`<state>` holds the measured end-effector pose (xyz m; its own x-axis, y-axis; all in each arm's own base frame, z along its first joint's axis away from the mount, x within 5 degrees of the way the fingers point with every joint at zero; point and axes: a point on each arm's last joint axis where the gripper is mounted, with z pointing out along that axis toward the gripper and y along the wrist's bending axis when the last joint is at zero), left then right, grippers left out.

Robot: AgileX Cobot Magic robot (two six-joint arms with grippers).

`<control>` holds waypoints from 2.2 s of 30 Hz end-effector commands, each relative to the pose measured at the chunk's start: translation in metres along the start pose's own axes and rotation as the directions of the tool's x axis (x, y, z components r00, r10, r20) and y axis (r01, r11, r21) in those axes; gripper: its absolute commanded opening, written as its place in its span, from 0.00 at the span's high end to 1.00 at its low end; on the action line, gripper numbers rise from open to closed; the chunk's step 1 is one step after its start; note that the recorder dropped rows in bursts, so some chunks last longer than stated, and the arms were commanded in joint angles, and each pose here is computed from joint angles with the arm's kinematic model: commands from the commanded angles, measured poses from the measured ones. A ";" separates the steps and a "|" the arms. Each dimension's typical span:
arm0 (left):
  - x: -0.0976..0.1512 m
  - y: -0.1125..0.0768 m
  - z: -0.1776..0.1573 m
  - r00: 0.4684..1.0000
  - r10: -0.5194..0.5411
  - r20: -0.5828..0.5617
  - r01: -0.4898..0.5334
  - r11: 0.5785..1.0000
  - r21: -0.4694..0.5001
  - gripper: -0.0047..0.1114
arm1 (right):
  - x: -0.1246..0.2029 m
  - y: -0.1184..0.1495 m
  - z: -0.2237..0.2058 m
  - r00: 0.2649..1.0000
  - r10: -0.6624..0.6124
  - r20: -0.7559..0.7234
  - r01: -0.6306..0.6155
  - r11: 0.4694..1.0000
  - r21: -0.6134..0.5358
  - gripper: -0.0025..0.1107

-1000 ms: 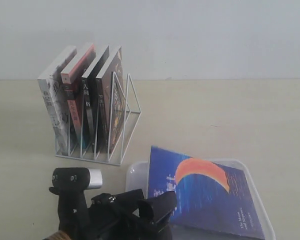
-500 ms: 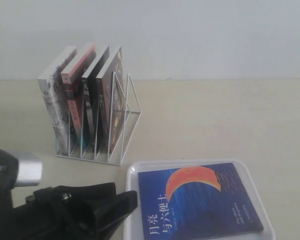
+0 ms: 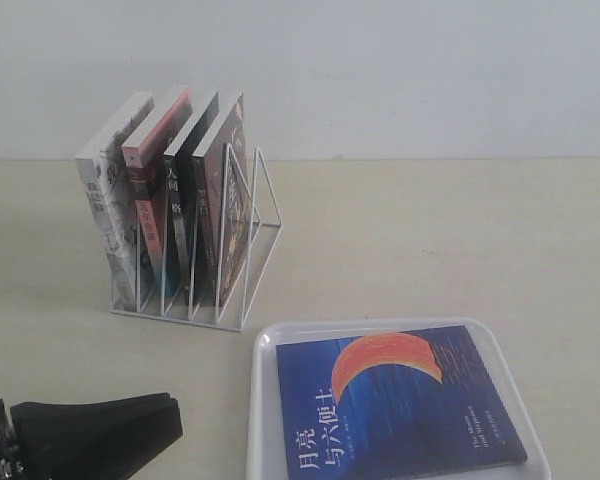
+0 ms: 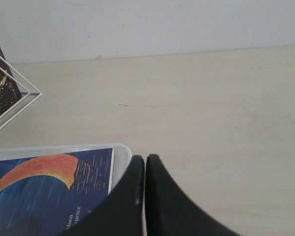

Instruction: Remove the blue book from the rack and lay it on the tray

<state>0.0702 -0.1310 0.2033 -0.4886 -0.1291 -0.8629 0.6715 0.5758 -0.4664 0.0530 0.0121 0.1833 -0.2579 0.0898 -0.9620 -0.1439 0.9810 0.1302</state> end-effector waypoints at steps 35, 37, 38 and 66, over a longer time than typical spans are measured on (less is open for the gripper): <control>-0.013 0.065 -0.043 0.926 -0.360 0.110 0.370 0.813 -0.450 0.92 | -0.002 0.000 0.000 1.000 -0.002 0.017 0.002 1.000 0.007 0.98; -0.012 0.067 -0.050 0.915 -0.381 0.135 0.397 0.787 -0.473 0.92 | -0.002 0.000 0.000 1.000 -0.002 0.017 0.002 1.000 0.007 0.98; -0.012 0.067 -0.053 0.910 -0.388 0.145 0.407 0.776 -0.481 0.92 | -0.002 0.000 0.000 1.000 -0.002 0.017 0.002 1.000 0.007 0.98; -0.043 0.001 -0.103 0.810 0.238 0.536 -0.096 0.956 -0.278 0.92 | -0.001 0.000 0.000 1.000 -0.002 0.016 0.002 1.000 0.007 0.98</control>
<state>0.0384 -0.0393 0.2540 0.0168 -0.4357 -0.8999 0.4971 0.7845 -0.3706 0.0531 0.0120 0.1834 -0.2561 0.0901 -0.9624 -0.1438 0.9810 0.1301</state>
